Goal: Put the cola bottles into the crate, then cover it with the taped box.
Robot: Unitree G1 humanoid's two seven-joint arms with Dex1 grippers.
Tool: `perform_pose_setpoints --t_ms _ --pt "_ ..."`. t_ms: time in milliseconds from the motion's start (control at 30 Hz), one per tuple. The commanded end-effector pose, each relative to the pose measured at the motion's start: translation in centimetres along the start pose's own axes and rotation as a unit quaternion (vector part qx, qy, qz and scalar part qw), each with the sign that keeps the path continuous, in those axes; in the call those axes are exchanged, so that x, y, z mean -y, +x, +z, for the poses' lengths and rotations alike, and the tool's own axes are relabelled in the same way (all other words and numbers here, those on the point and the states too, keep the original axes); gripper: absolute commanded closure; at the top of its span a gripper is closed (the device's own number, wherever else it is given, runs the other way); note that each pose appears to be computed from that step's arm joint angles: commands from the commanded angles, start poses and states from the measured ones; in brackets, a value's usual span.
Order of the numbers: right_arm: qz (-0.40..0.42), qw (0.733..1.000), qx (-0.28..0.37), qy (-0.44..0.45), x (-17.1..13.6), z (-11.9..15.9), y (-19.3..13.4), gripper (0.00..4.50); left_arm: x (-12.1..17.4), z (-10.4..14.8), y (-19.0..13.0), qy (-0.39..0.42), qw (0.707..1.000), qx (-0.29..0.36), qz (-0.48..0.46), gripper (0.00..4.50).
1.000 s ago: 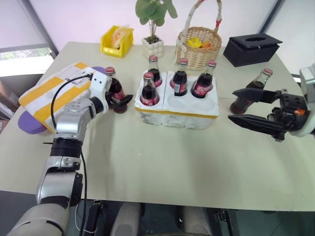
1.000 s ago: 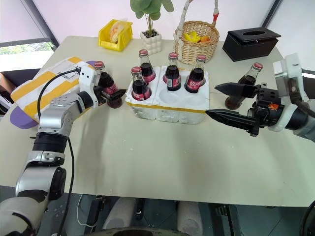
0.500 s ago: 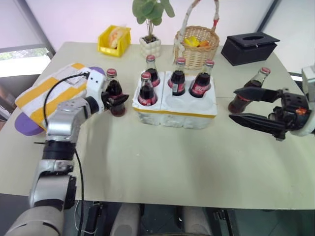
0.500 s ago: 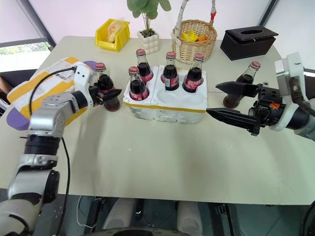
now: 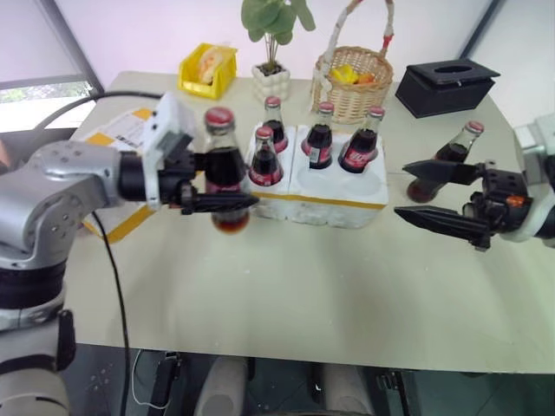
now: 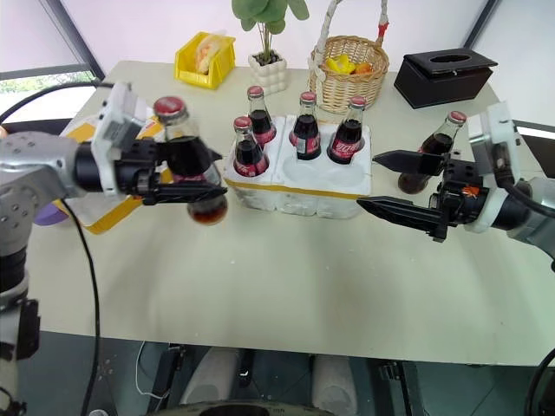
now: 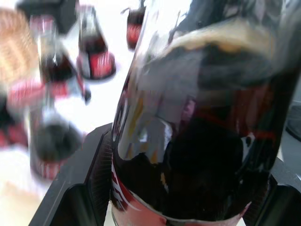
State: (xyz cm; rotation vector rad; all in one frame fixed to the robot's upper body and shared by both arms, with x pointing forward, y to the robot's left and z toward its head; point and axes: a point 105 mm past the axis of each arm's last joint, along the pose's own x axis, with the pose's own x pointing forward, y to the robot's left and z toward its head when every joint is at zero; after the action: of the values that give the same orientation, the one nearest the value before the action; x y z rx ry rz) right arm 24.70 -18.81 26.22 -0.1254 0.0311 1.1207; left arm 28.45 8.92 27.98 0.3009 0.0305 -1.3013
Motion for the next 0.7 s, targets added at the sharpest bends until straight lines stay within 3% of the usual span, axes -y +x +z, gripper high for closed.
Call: perform_pose_setpoints --t_ms 33,200,300,533,700 --pt "0.006 1.0 0.017 -0.023 -0.4 1.0 0.0 0.0 -0.9 3.1 2.7 0.024 0.999 0.045 0.014 1.74" --pt "0.003 1.0 0.019 -0.021 -0.7 0.9 0.0 0.0 -0.7 5.1 6.6 0.01 0.997 0.082 -0.01 1.74" --pt "-0.008 1.0 0.021 -0.008 0.3 -1.3 1.2 0.0 -0.6 5.3 8.7 0.001 0.996 0.088 -0.007 1.74" --pt "-0.02 1.0 0.024 -0.006 0.4 -2.2 1.4 0.0 -3.8 3.8 11.3 -0.058 0.987 0.053 0.144 1.74" --pt "-0.02 1.0 0.022 -0.004 0.4 -2.6 1.4 0.0 -4.4 3.8 12.3 -0.07 0.978 0.065 0.186 1.74"
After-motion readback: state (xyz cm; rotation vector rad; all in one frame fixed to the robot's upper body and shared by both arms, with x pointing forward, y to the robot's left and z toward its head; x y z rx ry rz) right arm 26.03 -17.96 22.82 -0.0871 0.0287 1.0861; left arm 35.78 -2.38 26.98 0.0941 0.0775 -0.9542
